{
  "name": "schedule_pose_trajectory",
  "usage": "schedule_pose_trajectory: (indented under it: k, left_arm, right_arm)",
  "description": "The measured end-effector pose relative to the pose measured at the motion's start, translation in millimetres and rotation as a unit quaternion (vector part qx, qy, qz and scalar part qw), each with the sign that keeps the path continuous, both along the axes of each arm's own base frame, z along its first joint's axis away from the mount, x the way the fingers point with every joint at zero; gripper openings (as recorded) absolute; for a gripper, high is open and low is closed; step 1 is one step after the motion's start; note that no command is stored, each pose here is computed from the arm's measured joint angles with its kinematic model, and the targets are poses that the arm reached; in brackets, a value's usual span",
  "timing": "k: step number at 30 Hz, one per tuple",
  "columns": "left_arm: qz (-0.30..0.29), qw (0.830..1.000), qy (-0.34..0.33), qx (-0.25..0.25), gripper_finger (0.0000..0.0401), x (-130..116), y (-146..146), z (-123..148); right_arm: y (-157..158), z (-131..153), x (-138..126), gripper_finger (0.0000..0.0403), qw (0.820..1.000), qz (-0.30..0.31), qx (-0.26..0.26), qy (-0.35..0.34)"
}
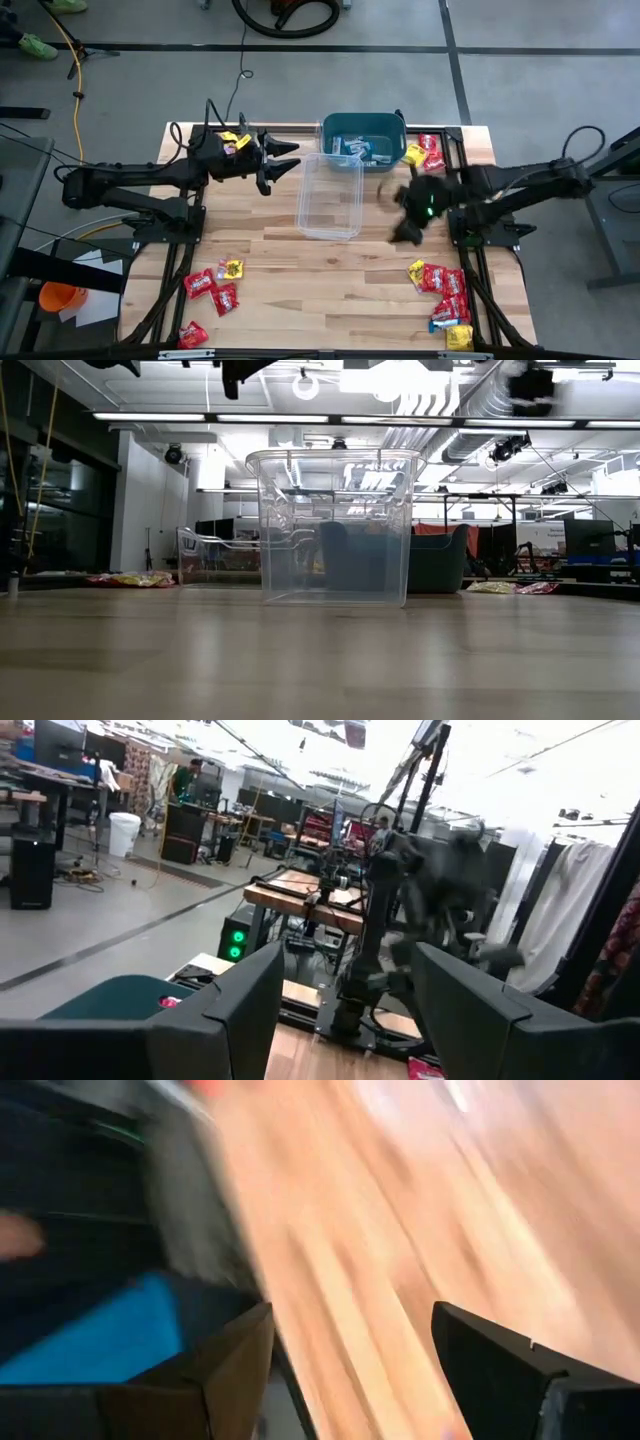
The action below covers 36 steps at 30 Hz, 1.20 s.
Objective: Sort candy
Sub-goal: Put the red candy into the transparent bin
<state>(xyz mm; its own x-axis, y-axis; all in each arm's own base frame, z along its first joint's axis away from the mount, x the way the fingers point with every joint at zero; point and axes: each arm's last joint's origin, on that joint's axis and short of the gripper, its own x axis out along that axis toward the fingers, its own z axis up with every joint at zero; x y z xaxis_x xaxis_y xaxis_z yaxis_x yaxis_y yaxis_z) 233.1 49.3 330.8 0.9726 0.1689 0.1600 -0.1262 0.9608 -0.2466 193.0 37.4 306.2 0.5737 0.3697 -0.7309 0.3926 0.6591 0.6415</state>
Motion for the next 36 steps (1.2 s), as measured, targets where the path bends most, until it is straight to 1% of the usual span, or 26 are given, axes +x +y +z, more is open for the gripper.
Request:
schedule_pose_trajectory:
  k: [2,4,5,8,11,13,15,19,20,23,26,31,33,36]
  left_arm:
    - [0.004,1.000,0.007,-0.001,0.0209,-0.2,1.9,-1.3]
    - [0.008,1.000,0.010,-0.003,0.0209,-0.5,4.1,-2.0]
    - [0.010,1.000,0.010,-0.003,0.0209,-0.6,4.7,-2.0]
    - [0.012,1.000,0.014,-0.004,0.0209,-0.8,5.6,-2.8]
    - [0.012,1.000,0.017,-0.005,0.0209,-0.7,5.7,-3.4]
    - [0.011,1.000,0.019,-0.012,0.0209,-0.6,5.7,-3.9]
    - [0.010,1.000,0.019,-0.018,0.0209,-0.6,5.7,-4.1]
    - [0.010,1.000,0.019,-0.020,0.0209,-0.5,5.7,-4.3]
    - [0.009,1.000,0.019,-0.024,0.0209,-0.5,5.7,-4.3]
    - [0.008,0.999,0.017,-0.031,0.0209,-0.6,5.7,-4.3]
    - [0.008,0.999,0.017,-0.032,0.0209,-0.5,5.7,-4.3]
    - [0.006,0.999,0.015,-0.044,0.0209,-0.6,5.7,-4.3]
    - [0.006,0.999,0.015,-0.044,0.0209,-0.5,5.7,-4.3]
    - [0.007,0.999,0.015,-0.044,0.0209,-0.5,5.7,-4.3]
  right_arm:
    - [12.2,-18.9,-13.6,0.0268,0.993,-0.046,0.013,0.106]
    - [22.1,-40.4,-27.0,0.0268,0.976,-0.088,0.016,0.198]
    - [26.9,-51.6,-32.8,0.0268,0.967,-0.103,0.022,0.233]
    - [38.2,-86.7,-48.0,0.0268,0.943,-0.117,0.033,0.308]
    - [41.7,-117.9,-61.3,0.0268,0.922,-0.132,0.041,0.360]
    - [41.4,-132.3,-67.6,0.0268,0.909,-0.143,0.052,0.387]
    - [40.6,-141.1,-72.0,0.0268,0.902,-0.150,0.052,0.400]
    - [38.0,-153.1,-78.5,0.0268,0.899,-0.154,0.037,0.408]
    - [37.9,-155.9,-79.0,0.0268,0.900,-0.152,0.038,0.406]
    - [39.0,-162.2,-77.6,0.0268,0.911,-0.134,0.049,0.387]
    - [39.1,-167.1,-76.3,0.0268,0.919,-0.133,0.053,0.367]
    - [37.9,-171.8,-79.8,0.0268,0.915,-0.125,0.055,0.379]
    - [37.8,-171.8,-80.0,0.0267,0.918,-0.113,0.051,0.376]
    - [37.5,-172.0,-80.6,0.0251,0.918,-0.109,0.047,0.377]
